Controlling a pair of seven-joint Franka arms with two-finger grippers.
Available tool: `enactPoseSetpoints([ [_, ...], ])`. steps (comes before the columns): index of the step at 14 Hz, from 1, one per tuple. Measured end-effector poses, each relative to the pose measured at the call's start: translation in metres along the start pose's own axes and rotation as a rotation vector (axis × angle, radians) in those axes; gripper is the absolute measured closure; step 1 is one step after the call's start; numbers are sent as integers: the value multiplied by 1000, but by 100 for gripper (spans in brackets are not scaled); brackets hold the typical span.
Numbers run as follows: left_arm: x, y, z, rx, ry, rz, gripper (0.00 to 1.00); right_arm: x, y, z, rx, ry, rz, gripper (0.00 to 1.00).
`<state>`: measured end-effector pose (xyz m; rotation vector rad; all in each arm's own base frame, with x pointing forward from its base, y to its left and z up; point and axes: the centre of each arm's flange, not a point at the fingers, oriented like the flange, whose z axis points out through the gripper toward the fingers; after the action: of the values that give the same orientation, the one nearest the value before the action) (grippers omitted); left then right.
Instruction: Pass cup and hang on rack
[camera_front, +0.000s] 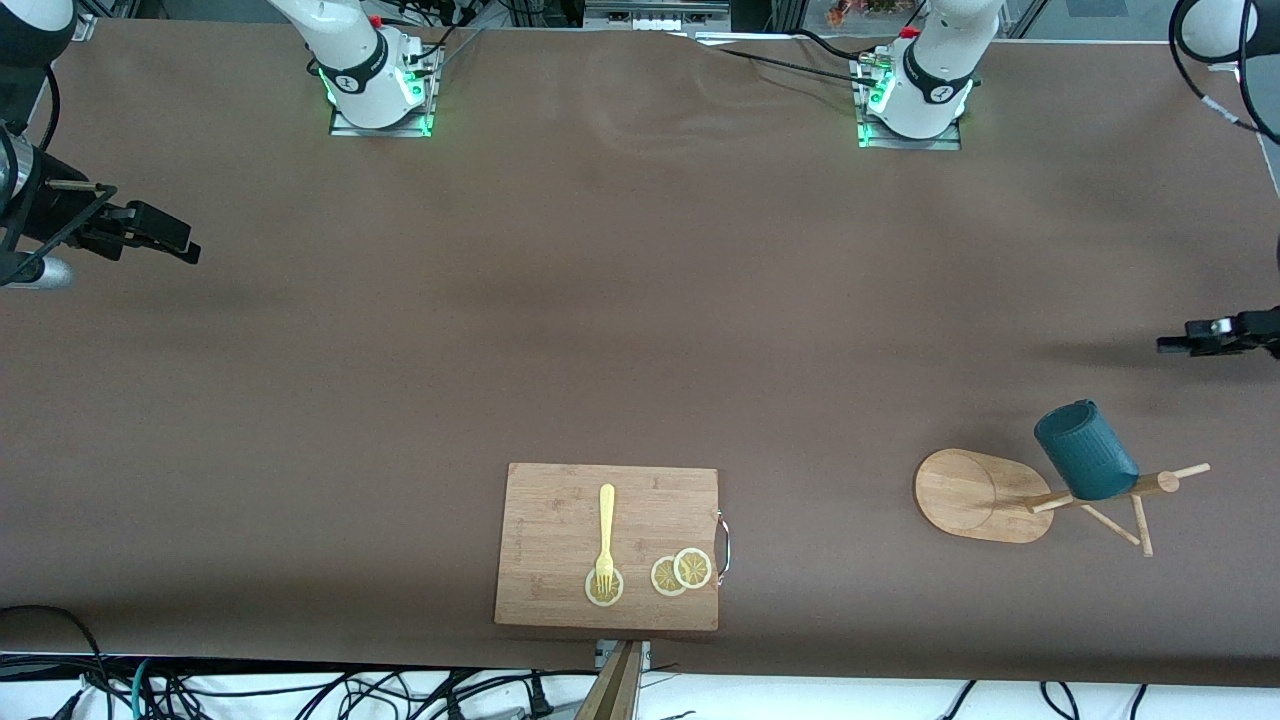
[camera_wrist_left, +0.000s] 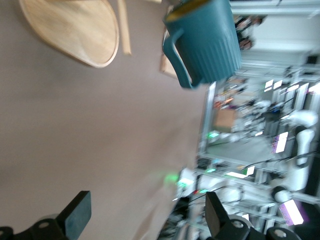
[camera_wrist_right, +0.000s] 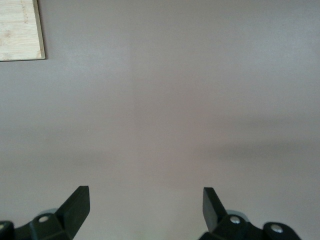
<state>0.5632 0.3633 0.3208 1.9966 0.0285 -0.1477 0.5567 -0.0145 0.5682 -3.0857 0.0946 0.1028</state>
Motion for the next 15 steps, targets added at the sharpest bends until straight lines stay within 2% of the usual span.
enactPoseSetpoints([
  [3,-18,116,-31,277,-48,64,0,0,0,0,1,0,0,0],
  [5,-24,199,-24,439,-84,120,0,0,0,0,1,0,0,0],
  [8,-17,283,17,547,-115,135,0,0,0,0,1,0,1,0],
  [10,-8,319,52,613,-140,90,0,0,0,0,1,0,1,0],
  [12,-2,364,100,719,-166,38,0,0,0,0,1,0,1,0],
  [13,-2,389,126,774,-167,20,0,0,0,0,1,0,1,0],
  [15,-3,434,167,891,-103,4,0,0,0,0,1,0,1,0],
])
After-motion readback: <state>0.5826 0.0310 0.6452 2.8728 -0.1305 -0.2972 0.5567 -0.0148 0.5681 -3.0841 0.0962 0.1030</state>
